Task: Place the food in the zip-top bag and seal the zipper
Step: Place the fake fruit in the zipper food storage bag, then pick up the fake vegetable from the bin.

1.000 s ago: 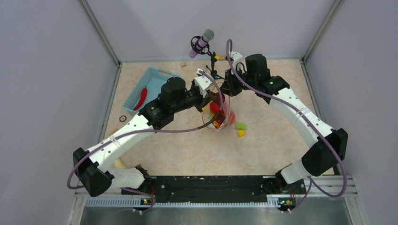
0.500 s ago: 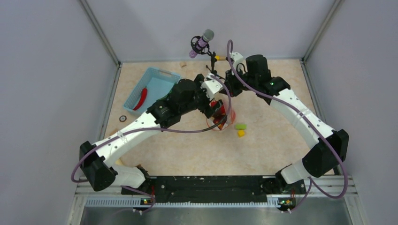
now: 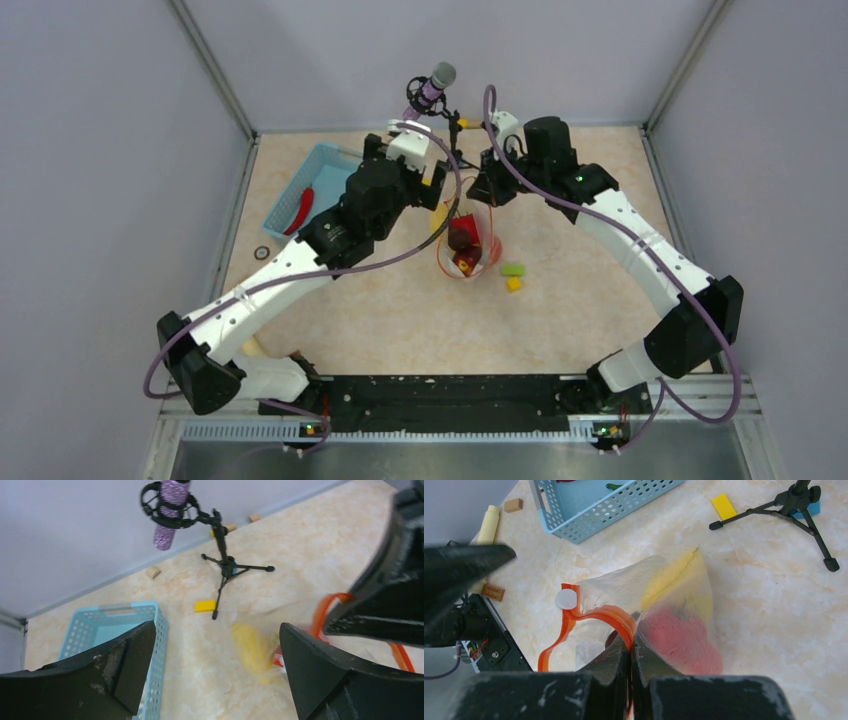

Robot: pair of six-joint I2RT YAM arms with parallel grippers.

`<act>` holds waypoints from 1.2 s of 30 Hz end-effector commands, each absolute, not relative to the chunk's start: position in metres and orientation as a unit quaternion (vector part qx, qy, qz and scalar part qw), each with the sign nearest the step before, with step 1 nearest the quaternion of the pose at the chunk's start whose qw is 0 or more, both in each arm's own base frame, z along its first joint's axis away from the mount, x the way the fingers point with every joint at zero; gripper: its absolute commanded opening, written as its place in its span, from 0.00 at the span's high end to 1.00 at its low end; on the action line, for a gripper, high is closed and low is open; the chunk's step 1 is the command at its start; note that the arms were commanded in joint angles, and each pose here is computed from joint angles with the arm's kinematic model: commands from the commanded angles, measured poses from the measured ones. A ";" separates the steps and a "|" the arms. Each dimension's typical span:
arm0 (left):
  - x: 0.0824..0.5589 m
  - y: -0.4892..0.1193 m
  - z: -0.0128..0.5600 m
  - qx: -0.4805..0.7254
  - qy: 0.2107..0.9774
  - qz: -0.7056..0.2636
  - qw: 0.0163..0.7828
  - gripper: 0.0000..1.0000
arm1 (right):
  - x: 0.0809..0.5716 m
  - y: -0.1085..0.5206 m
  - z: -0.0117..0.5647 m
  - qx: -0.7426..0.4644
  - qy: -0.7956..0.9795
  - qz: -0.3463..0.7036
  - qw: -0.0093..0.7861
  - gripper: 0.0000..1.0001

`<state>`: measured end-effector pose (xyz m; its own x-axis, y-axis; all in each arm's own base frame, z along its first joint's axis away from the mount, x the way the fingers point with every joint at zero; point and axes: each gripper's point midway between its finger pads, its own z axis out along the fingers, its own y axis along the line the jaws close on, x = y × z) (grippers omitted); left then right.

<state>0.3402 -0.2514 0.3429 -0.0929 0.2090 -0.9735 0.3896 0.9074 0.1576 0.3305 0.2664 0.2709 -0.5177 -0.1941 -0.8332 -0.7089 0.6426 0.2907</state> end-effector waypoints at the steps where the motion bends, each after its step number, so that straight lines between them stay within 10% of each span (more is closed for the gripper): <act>1: 0.352 -0.206 0.387 0.078 0.722 -0.083 0.683 0.02 | 0.329 0.263 0.310 -0.283 0.776 0.327 0.458 1.00; 36: 0.453 0.025 0.092 -0.099 0.913 0.119 0.378 0.02 | 0.329 0.268 0.307 -0.297 0.770 0.335 0.454 1.00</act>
<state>0.4436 0.0012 0.0899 -0.7013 -0.0891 -0.7072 -0.2038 0.9758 0.0791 0.3243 0.2656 0.2781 -0.4993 -0.1895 -0.8455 -0.7241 0.6272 0.2870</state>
